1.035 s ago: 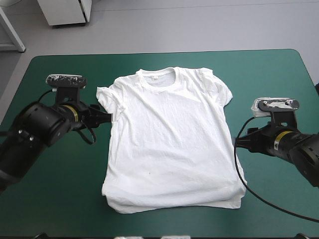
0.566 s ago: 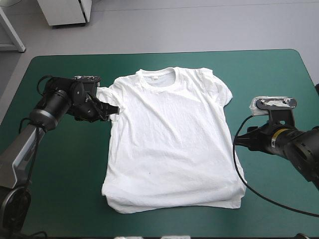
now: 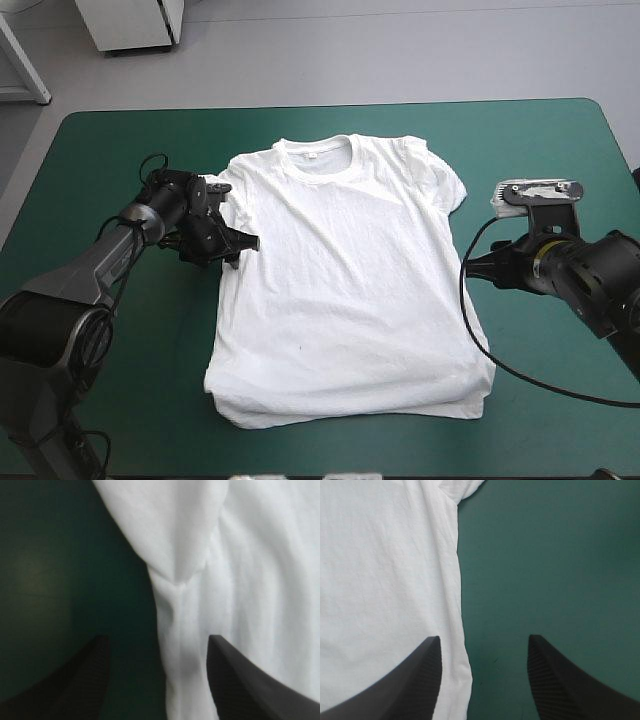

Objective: Fold the cloth

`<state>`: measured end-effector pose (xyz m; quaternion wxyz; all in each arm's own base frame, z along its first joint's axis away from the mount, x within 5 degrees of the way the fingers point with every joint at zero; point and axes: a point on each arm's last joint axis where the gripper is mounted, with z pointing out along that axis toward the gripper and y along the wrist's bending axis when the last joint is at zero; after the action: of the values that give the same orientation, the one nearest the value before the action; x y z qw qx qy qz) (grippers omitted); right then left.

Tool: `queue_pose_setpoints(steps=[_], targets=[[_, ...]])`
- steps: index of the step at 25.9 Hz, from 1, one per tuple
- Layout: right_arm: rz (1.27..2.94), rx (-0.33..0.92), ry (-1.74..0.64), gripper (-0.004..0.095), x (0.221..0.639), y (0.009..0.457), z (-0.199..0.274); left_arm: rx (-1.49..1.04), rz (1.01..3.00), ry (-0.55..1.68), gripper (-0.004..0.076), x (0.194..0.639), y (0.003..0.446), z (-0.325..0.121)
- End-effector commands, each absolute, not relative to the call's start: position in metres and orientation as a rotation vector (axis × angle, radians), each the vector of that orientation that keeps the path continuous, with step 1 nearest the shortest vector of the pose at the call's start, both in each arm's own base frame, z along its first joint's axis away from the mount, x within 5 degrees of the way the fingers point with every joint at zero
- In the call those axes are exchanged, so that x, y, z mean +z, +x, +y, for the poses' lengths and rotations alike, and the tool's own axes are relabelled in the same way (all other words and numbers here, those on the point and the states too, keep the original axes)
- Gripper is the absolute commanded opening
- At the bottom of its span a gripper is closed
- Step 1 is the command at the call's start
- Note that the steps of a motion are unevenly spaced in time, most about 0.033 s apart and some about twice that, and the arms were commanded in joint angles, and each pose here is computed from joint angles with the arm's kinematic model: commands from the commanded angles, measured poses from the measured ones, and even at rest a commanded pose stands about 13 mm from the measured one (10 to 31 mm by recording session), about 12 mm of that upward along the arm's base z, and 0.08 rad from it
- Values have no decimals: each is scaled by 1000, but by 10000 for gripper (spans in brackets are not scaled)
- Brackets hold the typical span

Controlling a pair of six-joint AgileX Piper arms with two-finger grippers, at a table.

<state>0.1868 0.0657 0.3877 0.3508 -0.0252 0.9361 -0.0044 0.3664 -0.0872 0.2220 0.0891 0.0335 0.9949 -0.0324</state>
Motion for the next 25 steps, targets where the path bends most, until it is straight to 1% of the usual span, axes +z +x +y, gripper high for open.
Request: queue_pose_setpoints(steps=[1, 4, 5, 6, 7, 8, 9, 10, 15, 19, 20, 23, 25], targets=[[2345, -13, -68, 483, 402, 187, 63, -157, 2899, 93, 421, 231, 374, -91], [2346, -14, -69, 462, 402, 187, 63, -152, 2920, 101, 421, 220, 376, -94], [2350, -13, -69, 458, 401, 188, 64, -146, 2932, 108, 409, 216, 377, -96], [2360, 0, -64, 458, 401, 187, 64, -146, 2940, 114, 372, 214, 377, -97], [2388, 9, -59, 458, 398, 188, 66, -150, 2940, 118, 264, 213, 376, -100], [2414, 11, -56, 458, 395, 189, 68, -151, 2939, 120, 184, 213, 376, -100], [2440, 8, -57, 458, 395, 193, 70, -154, 2937, 130, 10, 213, 376, -103], [2445, 4, -69, 458, 396, 195, 72, -152, 2934, 137, -6, 213, 376, -104], [2410, 14, -83, 458, 414, 217, 83, -175, 2936, 142, -8, 213, 375, -105], [2412, -12, -177, 458, 420, 248, 94, -198, 2934, 143, -8, 214, 375, -107], [2437, 2, -177, 458, 418, 259, 94, -198, 2934, 144, -8, 214, 375, -107], [2533, 135, -108, 459, 409, 292, 88, -196, 2940, 147, -8, 213, 375, -107], [2563, 203, -54, 461, 401, 315, 76, -195, 2941, 153, -8, 213, 375, -107]])
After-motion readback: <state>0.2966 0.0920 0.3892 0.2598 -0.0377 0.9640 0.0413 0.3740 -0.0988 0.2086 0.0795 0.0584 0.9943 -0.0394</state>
